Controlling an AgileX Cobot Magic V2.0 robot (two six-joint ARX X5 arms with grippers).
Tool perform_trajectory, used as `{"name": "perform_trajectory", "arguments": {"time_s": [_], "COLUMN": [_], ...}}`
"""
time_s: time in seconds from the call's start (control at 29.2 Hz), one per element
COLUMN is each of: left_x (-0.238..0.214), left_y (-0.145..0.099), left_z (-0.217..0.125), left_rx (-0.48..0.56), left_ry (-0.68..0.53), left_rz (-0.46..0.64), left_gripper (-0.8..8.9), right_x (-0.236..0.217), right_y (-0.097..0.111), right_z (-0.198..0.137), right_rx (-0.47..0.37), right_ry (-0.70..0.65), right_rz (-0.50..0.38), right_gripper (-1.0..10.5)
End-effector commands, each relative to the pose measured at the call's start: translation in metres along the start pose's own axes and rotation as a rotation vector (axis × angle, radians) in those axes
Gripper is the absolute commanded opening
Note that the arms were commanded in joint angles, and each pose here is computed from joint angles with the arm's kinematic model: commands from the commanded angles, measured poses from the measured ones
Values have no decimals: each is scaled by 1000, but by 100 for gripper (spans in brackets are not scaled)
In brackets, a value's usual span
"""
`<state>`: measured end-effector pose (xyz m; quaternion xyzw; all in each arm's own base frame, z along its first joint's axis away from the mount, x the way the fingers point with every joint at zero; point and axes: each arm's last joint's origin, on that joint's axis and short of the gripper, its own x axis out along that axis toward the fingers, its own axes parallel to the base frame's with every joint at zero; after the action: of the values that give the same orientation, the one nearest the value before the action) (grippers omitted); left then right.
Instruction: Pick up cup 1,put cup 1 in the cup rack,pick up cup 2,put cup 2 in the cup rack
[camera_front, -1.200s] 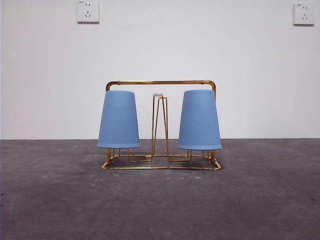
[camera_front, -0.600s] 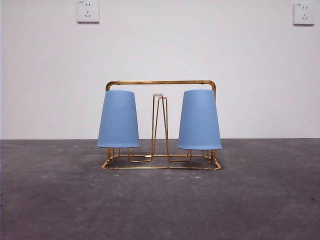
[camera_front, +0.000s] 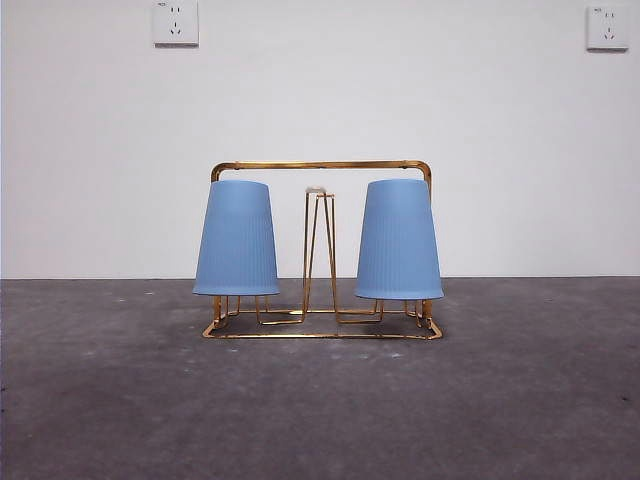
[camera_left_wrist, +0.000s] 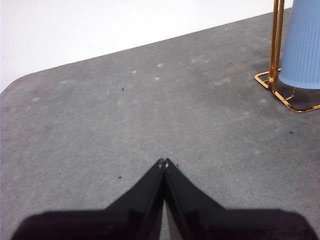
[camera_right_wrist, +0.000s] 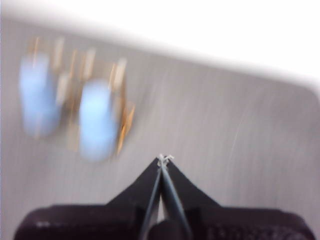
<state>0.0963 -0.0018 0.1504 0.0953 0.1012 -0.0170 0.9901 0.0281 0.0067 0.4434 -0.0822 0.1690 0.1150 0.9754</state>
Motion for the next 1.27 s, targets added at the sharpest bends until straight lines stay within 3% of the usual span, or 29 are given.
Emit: {"name": "perform_trajectory", "arguments": {"time_s": [0.03,0.17,0.31,0.51,0.79,1.13,1.27], "left_x": [1,1,1,1,1,1,2], "left_y": [0,0,0,0,0,0,0], "left_z": [-2,-2,-2,-2,-2,-2,-3], "left_rx": [-8,-8,-8,-8,-8,-8,-8], "left_ry": [0,0,-1,0,0,9,17], "left_rz": [-1,-1,-1,-1,-1,-3,-4], "left_gripper": [-4,-4,-3,-4,-3,-4,-3], "right_x": [-10,6,39,93,130,156,163], "right_y": [-3,-1,1,5,12,16,17], "right_z": [-2,-33,-71,-130,-192,-233,-248], "right_rx": [14,50,85,99,99,101,139], "right_ry": [-173,-391,-434,-379,-391,-275,-201], "right_rz": [-63,-220,-253,-267,-270,-262,-259], "right_gripper": [1,1,1,1,1,1,1]}}
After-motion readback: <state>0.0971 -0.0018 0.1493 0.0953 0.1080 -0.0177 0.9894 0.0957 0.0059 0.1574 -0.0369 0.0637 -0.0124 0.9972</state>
